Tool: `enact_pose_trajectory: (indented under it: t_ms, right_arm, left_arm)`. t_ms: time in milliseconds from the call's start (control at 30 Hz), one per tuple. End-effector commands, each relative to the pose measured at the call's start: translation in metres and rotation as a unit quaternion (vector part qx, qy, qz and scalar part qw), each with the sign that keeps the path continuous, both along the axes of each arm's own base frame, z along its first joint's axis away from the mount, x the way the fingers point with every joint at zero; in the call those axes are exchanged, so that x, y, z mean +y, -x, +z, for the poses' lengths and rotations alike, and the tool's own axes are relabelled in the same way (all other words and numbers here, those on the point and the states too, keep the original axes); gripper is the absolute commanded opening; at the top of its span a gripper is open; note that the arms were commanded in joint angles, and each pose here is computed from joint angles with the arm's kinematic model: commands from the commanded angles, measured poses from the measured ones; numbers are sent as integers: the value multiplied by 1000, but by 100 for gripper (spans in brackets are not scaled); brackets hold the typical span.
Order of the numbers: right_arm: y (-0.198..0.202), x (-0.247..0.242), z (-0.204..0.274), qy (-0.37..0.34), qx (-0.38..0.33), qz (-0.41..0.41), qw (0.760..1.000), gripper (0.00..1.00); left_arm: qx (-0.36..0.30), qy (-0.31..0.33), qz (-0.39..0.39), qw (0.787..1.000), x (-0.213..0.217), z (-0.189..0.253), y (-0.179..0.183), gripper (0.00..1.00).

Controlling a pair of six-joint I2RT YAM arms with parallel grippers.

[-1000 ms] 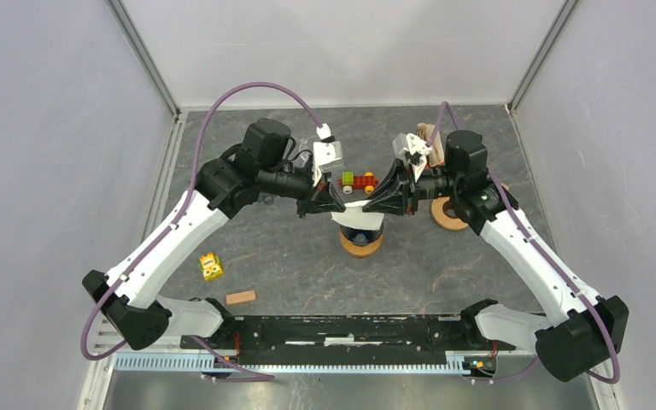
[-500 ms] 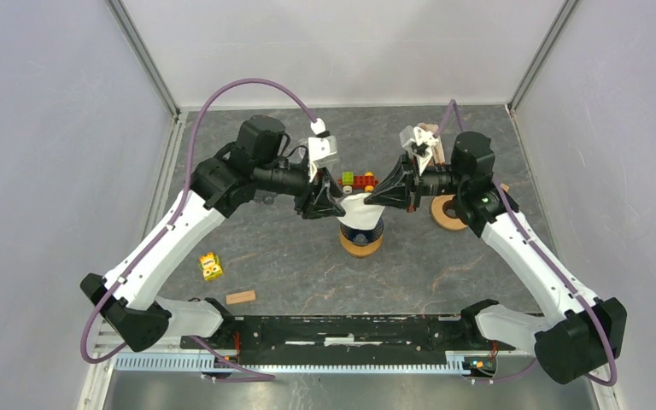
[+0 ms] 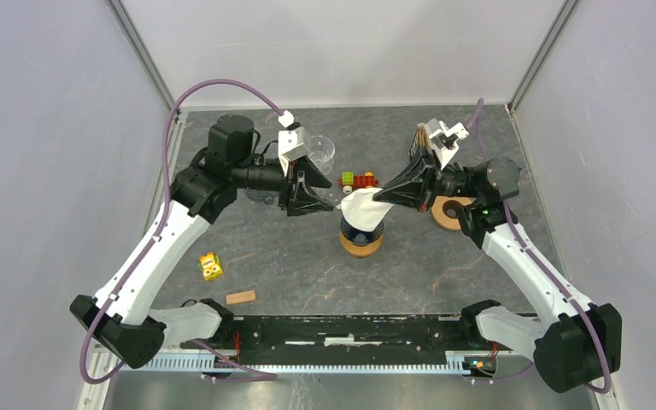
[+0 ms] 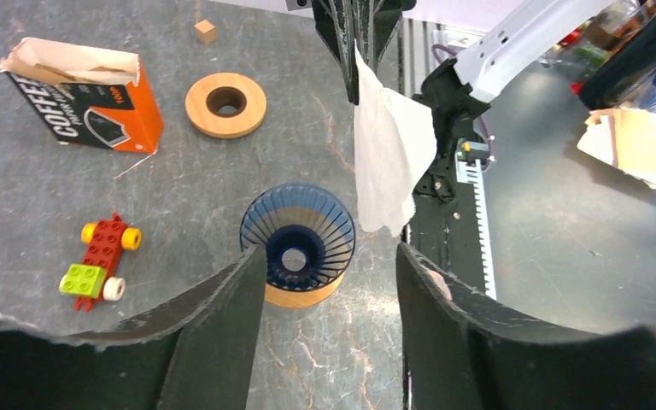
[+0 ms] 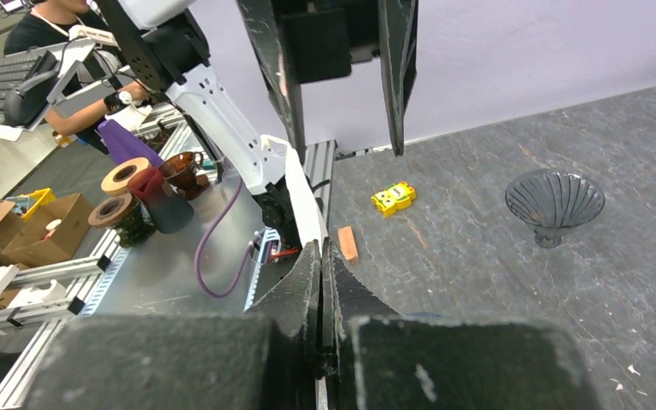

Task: Place the coffee filter in the dripper
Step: Place the coffee filter in the coffee dripper.

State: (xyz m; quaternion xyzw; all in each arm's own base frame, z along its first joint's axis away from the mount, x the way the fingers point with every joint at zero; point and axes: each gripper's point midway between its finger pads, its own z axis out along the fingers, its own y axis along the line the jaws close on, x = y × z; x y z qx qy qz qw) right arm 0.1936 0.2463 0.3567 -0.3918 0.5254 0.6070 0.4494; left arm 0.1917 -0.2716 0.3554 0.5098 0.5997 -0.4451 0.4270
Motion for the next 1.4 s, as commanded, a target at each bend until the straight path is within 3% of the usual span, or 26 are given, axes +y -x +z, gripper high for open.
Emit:
enact_pose_trajectory:
  t_ms: [0,400,900,1367]
  right_arm:
    - [14,-5,20,-24,-31,10,999,0]
    - [-2,-3,14,-21,-8,-7,1000,0]
    - [-6,-2,9,-15,-2,-12,1000,0]
    - [-16,-1,4,-13,5,-29,999,0]
  left_arm:
    - [32,46,-41,998,-11,14,8,62]
    - [38,47,-45,997,-13,7,11,67]
    - [21,35,-26,999,-24,5,-4,54]
    - [49,48,-40,997,-34,4,0,49]
